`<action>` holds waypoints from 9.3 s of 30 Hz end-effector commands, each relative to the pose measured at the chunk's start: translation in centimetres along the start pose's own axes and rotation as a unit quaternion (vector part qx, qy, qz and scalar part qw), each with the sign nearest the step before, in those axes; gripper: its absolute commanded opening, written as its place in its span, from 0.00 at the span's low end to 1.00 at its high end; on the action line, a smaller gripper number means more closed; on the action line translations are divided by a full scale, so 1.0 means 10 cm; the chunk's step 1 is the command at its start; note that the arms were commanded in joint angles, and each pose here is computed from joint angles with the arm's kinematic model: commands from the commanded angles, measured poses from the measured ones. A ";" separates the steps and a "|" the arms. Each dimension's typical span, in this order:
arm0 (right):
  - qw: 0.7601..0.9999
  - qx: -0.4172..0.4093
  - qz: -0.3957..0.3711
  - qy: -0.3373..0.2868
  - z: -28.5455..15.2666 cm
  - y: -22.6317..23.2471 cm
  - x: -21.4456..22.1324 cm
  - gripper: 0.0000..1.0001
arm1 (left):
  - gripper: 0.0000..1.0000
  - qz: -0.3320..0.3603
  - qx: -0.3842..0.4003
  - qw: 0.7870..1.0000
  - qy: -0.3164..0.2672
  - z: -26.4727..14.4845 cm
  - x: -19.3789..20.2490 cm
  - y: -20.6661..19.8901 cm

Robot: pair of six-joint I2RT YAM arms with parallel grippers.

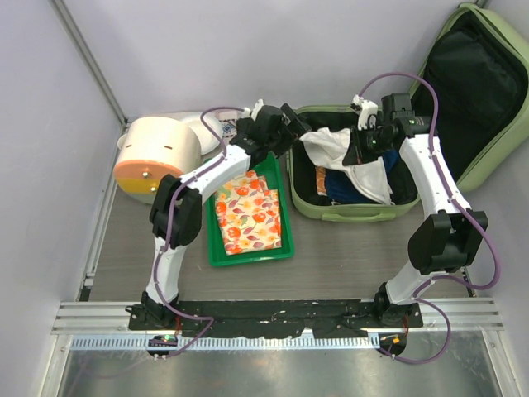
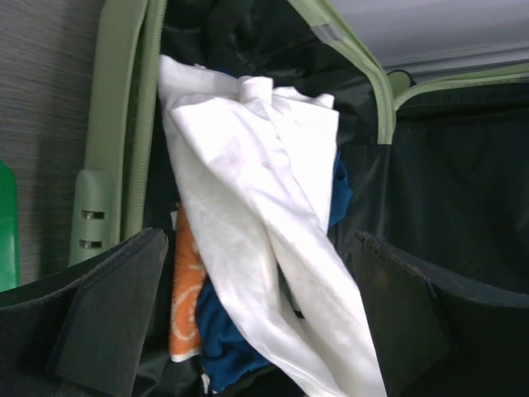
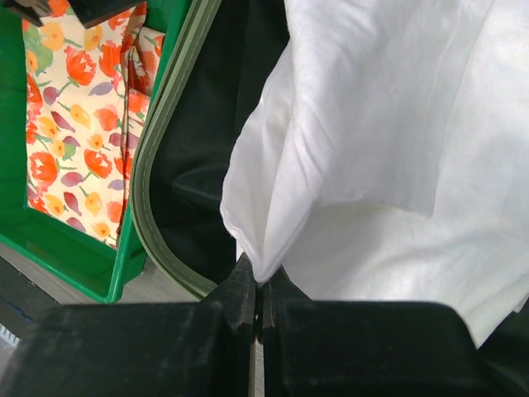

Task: Open, take out, and arrange the luggage

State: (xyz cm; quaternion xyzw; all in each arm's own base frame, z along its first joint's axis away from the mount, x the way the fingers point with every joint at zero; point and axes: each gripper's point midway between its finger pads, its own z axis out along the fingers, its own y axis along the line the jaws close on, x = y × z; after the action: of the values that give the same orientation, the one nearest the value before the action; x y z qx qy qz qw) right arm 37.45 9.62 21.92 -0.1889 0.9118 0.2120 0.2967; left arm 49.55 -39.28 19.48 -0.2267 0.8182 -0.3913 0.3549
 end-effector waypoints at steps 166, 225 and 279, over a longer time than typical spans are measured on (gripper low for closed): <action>0.940 -0.326 -0.096 -0.003 1.12 3.32 0.47 0.58 | 0.59 0.426 -0.135 0.866 0.225 -1.77 -0.83 1.66; 0.983 0.094 -0.003 0.157 1.14 -0.39 0.71 0.50 | 0.96 0.391 0.035 0.916 0.084 -1.60 -1.24 0.42; 0.996 -0.068 -0.056 -0.009 -0.35 0.70 0.03 0.01 | 0.80 -0.013 0.092 0.986 0.140 -0.54 0.38 -0.20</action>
State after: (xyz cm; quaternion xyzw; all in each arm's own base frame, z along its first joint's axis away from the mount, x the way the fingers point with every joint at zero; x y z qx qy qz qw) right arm 31.54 13.44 22.76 -0.2611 0.8996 0.2459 0.2491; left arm 44.18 -40.03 18.45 -0.1092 0.8395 -0.4688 0.2519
